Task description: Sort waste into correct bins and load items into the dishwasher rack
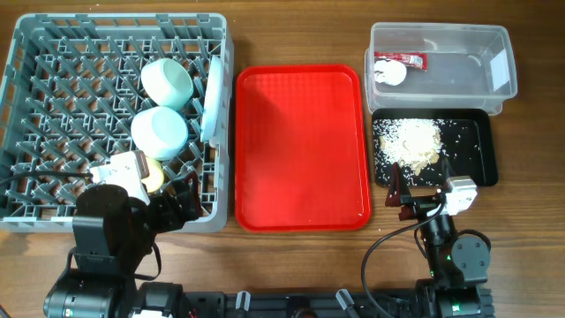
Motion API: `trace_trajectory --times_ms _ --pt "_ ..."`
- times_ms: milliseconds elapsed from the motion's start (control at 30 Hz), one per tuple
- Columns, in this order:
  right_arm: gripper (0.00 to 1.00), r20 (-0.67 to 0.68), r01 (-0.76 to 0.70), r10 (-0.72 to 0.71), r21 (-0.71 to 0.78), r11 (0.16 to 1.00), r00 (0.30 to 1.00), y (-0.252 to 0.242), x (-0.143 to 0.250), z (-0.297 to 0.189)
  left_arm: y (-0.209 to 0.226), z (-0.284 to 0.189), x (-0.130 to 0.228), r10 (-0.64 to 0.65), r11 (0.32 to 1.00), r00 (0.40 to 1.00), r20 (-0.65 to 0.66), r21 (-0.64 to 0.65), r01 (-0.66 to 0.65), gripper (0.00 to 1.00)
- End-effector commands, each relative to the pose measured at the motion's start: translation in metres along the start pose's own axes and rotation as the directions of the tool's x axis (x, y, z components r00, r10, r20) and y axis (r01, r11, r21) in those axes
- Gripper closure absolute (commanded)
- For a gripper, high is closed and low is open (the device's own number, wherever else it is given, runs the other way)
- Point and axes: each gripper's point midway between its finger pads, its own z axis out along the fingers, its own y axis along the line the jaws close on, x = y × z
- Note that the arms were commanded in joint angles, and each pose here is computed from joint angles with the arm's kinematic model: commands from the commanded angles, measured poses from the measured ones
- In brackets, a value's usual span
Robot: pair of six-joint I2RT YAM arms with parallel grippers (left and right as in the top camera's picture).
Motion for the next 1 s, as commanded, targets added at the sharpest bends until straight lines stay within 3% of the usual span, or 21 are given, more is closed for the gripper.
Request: trace_trajectory --times_ms 0,200,333,467,667,800,967 --pt "0.0 0.007 0.015 -0.015 -0.016 1.0 1.0 0.003 -0.002 0.0 -0.003 0.001 0.002 0.02 1.0 1.0 -0.006 0.017 -0.02 0.0" --pt "0.0 0.007 0.015 -0.015 -0.017 1.0 1.0 0.003 -0.001 0.0 0.002 -0.003 0.0 0.053 0.999 0.998 0.02 -0.008 -0.053 0.0" --pt "0.0 0.007 0.015 -0.015 -0.017 1.0 1.0 0.003 -0.001 0.0 0.013 0.0 -0.001 0.047 0.999 0.99 0.136 -0.018 -0.045 0.0" --pt "0.0 0.007 0.015 -0.015 -0.017 1.0 1.0 0.003 -0.001 0.0 0.019 0.029 0.011 0.029 0.997 0.953 0.3 0.062 -0.05 0.0" --pt "0.0 0.007 0.015 -0.015 -0.017 1.0 1.0 0.003 -0.001 0.0 0.016 0.044 -0.002 0.011 0.981 0.808 0.589 0.151 -0.123 0.0" --pt "0.0 0.007 0.015 -0.015 -0.017 1.0 1.0 0.003 -0.001 0.0 0.015 0.039 -0.01 0.035 0.972 0.71 0.703 0.141 -0.187 0.0" --pt "0.0 0.007 0.015 -0.015 -0.016 1.0 1.0 0.003 -0.002 0.0 0.027 0.073 0.027 0.091 0.976 0.82 0.565 0.113 -0.186 0.0"
